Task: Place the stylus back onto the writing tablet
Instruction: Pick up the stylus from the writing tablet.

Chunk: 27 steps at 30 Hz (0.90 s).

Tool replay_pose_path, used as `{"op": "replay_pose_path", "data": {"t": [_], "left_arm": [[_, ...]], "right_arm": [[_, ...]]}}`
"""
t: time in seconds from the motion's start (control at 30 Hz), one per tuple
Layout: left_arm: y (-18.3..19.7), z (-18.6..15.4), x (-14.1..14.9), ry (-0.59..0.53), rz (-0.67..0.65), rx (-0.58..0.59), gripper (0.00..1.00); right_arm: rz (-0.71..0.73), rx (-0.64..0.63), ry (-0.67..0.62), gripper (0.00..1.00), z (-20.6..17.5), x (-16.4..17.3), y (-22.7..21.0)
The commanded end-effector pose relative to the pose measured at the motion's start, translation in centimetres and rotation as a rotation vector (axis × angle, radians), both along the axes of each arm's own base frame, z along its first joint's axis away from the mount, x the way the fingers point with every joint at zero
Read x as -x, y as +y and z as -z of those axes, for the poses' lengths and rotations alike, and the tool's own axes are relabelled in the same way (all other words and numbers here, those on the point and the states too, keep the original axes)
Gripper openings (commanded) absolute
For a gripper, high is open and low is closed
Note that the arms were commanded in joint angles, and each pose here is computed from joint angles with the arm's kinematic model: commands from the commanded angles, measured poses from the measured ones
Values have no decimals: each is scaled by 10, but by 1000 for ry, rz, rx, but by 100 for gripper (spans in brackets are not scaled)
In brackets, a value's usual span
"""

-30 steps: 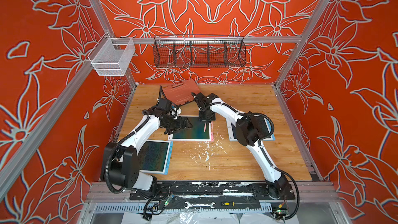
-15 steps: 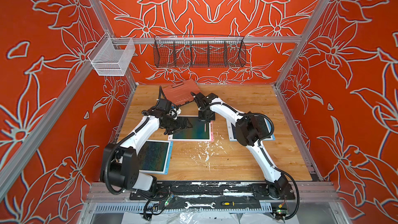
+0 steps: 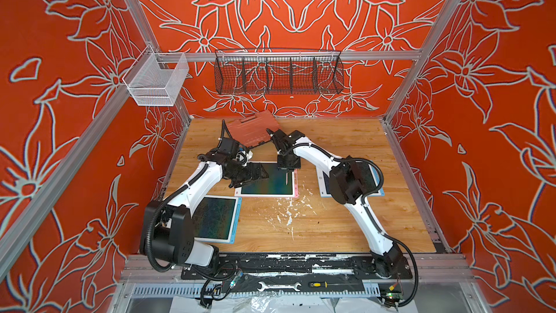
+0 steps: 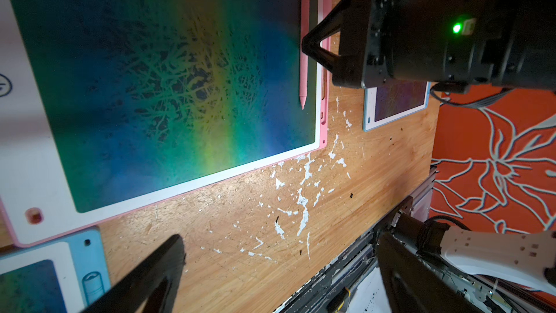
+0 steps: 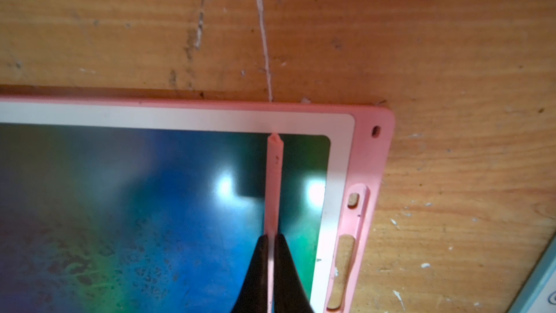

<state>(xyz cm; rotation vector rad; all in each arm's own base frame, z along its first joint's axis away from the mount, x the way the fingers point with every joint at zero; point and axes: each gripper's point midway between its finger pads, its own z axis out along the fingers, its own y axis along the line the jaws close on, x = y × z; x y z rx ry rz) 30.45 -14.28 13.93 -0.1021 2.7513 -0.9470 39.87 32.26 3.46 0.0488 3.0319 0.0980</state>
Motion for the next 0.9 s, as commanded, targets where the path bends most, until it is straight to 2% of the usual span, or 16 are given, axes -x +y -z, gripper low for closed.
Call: {"op": "replay_pose_path", "data": {"t": [0.0, 0.87], "left_arm": [[0, -3, 5, -9, 9, 16, 97], [4, -3, 5, -9, -4, 17, 97]], "right_arm": [[-1, 57, 78, 8, 22, 19, -8], [-15, 57, 125, 12, 47, 28, 0]]}}
